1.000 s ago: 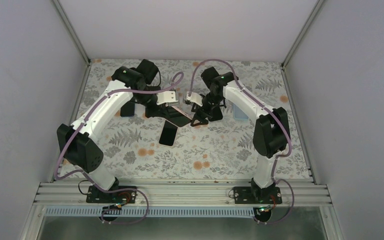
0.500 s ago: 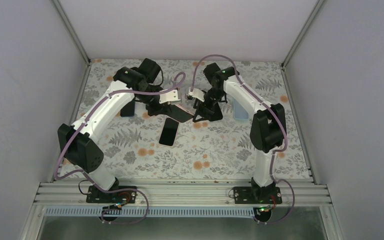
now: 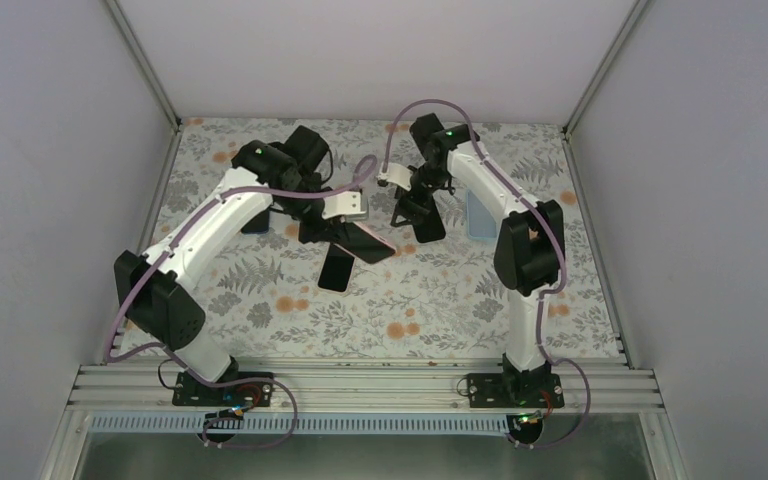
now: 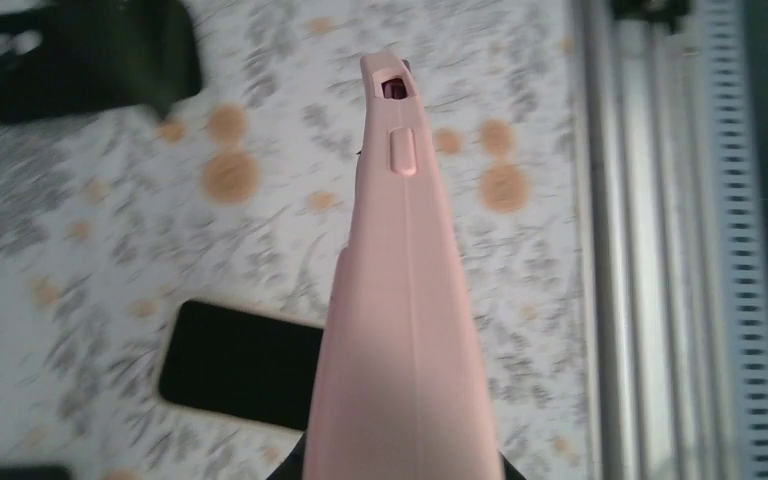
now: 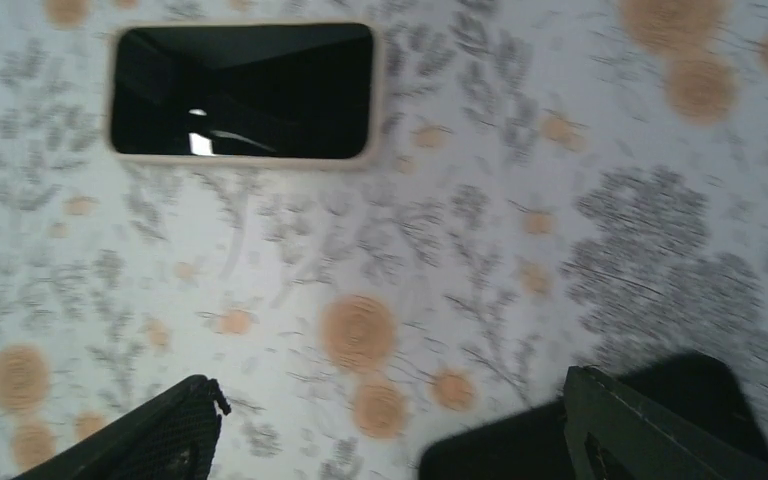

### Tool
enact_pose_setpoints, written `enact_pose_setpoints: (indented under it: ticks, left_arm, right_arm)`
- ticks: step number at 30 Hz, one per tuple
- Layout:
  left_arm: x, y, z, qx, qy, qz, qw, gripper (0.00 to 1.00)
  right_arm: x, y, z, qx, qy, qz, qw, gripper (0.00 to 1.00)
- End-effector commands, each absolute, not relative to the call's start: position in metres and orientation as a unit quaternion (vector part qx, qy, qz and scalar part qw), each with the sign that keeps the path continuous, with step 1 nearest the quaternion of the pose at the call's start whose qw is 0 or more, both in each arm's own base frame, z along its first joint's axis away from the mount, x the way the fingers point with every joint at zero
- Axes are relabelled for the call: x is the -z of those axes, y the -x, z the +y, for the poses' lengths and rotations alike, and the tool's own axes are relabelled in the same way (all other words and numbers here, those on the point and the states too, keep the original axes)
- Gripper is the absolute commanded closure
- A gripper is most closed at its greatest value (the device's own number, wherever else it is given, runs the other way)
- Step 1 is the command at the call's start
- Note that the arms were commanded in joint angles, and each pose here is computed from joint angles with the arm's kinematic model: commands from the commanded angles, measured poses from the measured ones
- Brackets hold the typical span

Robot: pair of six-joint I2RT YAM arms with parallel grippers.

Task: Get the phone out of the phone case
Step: Remove the phone case from the phone.

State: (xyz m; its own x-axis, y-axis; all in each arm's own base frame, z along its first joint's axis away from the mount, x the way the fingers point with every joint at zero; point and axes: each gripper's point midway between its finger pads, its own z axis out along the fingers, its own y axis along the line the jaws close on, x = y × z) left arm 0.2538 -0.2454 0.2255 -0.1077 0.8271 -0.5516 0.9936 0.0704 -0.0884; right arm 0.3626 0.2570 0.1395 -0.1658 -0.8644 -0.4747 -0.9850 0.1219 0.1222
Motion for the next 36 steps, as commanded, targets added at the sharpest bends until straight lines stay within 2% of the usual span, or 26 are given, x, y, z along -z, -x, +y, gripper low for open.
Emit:
enact_pose_setpoints:
  ticks: [1,7,14,19,36]
  left_arm:
    - [-0.260,-0.210,-0.260,0.302,-0.663,0.657,0.195,0.98]
    - [-0.252,-0.217,-0.258,0.287,-0.668,0.661,0.189,0.98]
    - [-0.238,-0.254,-0.252,0.245,-0.642,0.698,0.201,0.98]
    - [-0.236,-0.259,-0.257,0.250,-0.640,0.699,0.201,0.98]
    - [-0.246,-0.249,-0.260,0.277,-0.643,0.687,0.195,0.98]
  right_arm:
    - [-0.144,-0.404,0.245,-0.152,0.621,0.745,0.193,0.16]
    - [-0.155,-0.393,0.242,-0.170,0.620,0.743,0.187,0.16]
    - [-0.167,-0.320,0.236,-0.205,0.632,0.727,0.174,0.16]
    - [-0.163,-0.287,0.245,-0.205,0.638,0.722,0.172,0.16]
    - [-0.164,-0.292,0.259,-0.212,0.636,0.715,0.196,0.18]
